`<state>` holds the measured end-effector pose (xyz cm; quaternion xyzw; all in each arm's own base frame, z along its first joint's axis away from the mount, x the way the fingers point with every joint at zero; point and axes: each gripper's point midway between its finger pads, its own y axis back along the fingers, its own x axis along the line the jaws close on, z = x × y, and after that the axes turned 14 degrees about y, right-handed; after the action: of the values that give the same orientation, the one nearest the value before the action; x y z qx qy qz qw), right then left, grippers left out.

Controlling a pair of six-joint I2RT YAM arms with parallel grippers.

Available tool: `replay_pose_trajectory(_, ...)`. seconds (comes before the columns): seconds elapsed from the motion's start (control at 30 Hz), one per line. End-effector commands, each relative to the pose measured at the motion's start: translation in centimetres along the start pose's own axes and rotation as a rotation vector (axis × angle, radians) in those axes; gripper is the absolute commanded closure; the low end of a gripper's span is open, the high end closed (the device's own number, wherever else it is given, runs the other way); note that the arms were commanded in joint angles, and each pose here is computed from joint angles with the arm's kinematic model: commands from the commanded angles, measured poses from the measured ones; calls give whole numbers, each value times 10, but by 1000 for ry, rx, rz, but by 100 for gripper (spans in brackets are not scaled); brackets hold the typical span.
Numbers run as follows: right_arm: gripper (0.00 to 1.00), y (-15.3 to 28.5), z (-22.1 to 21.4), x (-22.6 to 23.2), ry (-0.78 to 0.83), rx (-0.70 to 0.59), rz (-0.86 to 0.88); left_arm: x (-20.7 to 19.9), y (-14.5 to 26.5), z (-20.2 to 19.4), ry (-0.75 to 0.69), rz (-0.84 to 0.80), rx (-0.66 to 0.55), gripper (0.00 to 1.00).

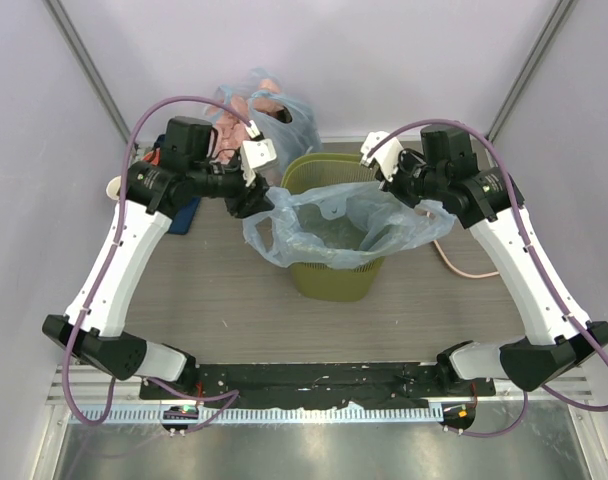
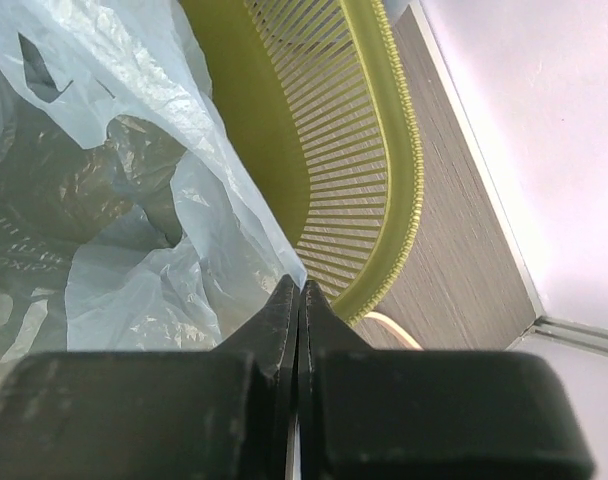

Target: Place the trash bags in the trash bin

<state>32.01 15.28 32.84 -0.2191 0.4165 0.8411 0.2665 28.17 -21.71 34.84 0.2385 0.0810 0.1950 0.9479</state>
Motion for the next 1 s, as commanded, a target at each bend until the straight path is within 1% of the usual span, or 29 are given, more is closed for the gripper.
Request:
replay_pose_trajectory(0.0,99,13,11,-23,-50,-29,-129,-1,-2,11,-55,-37,-32,52)
replay_pose_trajectory(0.27,99,13,10,-33,-101,-18,-190,19,-14,4,-69,22,-14,56)
replay_pose_trajectory(0.33,99,12,10,-36,-102,-19,-205,17,-16,-1,-77,1,5,54)
replay_pose_trajectory(0.43,99,11,10,-39,-107,-18,-216,12,-18,1,-74,-37,1,48)
replay_pose_trajectory(0.57,99,9,10,-39,-108,-21,-214,12,-23,-2,-57,-54,4,47)
replay_pose_trajectory(0.6,99,9,9,-39,-109,-20,-215,14,-26,-3,-56,-54,9,50)
replay_pose_trajectory(0.63,99,9,10,-40,-103,-26,-221,17,-26,-3,-57,-41,8,58)
replay_pose_trajectory(0.7,99,7,7,-42,-98,-12,-234,20,-28,1,-63,-30,-3,65)
replay_pose_trajectory(0.73,99,7,7,-44,-90,-12,-245,23,-27,4,-70,-18,-9,71)
replay_pose_trajectory(0.8,99,5,1,-46,-86,14,-263,28,-27,9,-76,-2,-25,75)
replay_pose_trajectory(0.83,99,5,1,-49,-79,14,-276,30,-27,12,-76,9,-30,79)
replay_pose_trajectory(0.9,99,3,-2,-52,-69,23,-289,35,-28,15,-69,21,-43,82)
replay_pose_trajectory(0.93,99,3,-3,-54,-66,28,-299,39,-29,16,-59,27,-46,86)
replay_pose_trajectory(0.97,99,2,-5,-55,-62,33,-302,41,-31,16,-53,31,-48,87)
